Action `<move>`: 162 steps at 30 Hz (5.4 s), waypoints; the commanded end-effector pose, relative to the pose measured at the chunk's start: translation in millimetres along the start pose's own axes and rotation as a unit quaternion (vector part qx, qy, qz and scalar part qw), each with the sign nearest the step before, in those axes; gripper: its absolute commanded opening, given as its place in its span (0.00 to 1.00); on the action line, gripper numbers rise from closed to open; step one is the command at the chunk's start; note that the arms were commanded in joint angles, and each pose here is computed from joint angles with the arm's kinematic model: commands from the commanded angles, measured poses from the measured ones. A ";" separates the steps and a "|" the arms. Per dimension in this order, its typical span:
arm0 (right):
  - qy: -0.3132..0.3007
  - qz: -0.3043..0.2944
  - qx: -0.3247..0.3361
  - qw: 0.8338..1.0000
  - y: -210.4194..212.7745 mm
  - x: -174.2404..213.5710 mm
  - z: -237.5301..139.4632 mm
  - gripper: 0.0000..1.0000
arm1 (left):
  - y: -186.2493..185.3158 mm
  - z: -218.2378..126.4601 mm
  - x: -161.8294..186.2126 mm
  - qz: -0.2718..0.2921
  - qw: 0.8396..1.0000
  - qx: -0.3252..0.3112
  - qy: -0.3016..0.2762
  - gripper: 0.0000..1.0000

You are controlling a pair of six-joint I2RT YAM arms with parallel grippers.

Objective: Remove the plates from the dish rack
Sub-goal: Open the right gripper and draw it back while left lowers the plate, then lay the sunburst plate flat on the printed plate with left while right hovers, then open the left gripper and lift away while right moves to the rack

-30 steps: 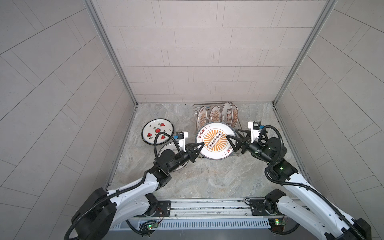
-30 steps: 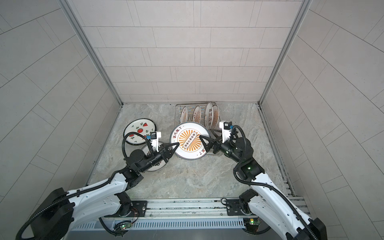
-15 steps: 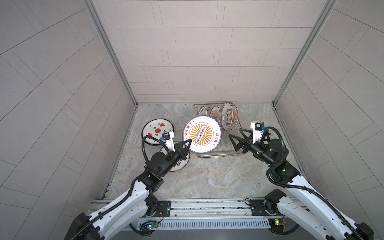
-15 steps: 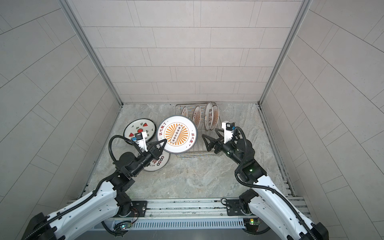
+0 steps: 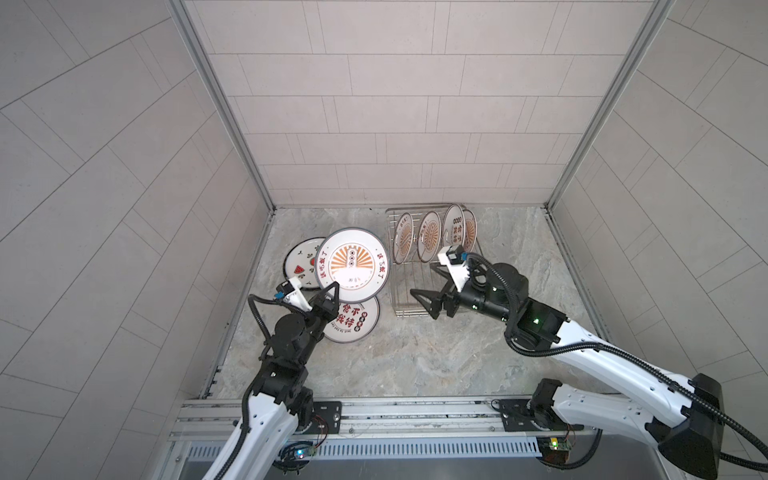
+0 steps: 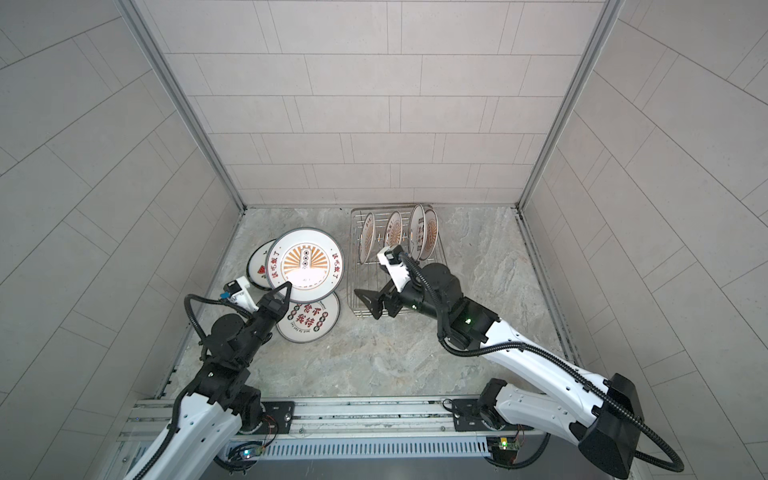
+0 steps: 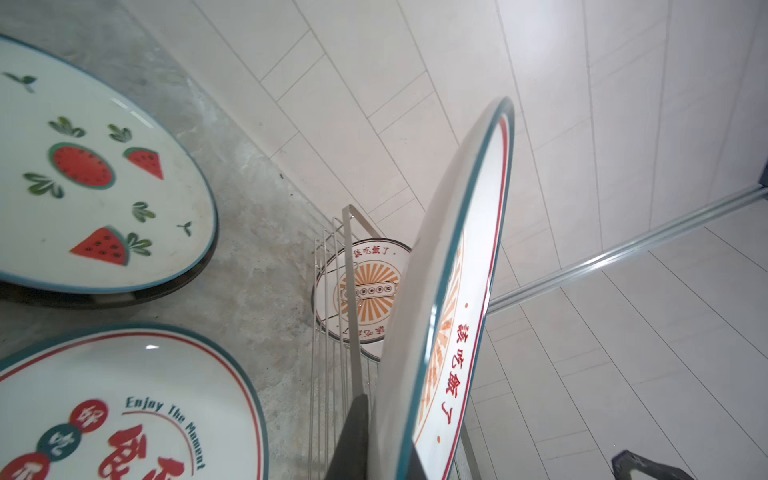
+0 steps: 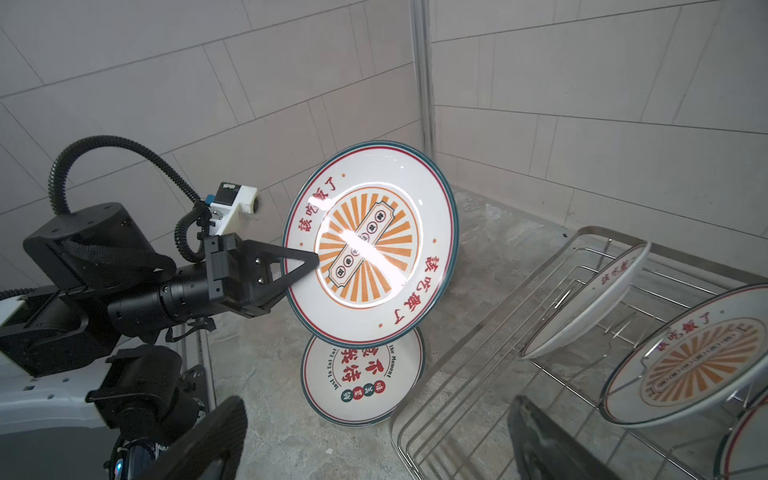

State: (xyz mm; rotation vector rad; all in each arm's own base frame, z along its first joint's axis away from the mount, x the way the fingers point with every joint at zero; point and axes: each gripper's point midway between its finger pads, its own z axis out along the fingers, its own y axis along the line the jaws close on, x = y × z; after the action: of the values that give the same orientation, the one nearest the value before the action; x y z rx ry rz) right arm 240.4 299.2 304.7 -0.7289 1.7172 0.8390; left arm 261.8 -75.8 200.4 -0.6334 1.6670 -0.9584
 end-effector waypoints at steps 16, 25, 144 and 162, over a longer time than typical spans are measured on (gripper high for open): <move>0.149 -0.021 0.021 0.988 3.5 35.9 88.7 1.00 | 89.7 -39.0 39.4 -0.157 0.969 -0.187 0.036 0.00; 0.175 0.004 0.035 0.984 1.6 48.7 111.4 1.00 | 106.5 -39.1 64.5 -0.174 0.955 -0.222 0.086 0.00; -0.012 0.112 0.290 0.950 -139.2 25.0 -36.5 1.00 | -67.6 55.1 101.9 0.245 0.943 0.169 0.146 1.00; 0.028 0.140 0.386 0.911 -192.8 11.8 -52.0 0.96 | -111.8 18.8 129.9 0.271 0.896 0.302 0.179 1.00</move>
State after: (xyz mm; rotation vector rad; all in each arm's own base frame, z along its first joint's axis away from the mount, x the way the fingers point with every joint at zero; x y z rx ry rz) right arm 355.9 153.3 279.9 0.0074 1.9685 0.3248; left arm 243.6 -234.4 204.7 0.3496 1.6938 -1.0712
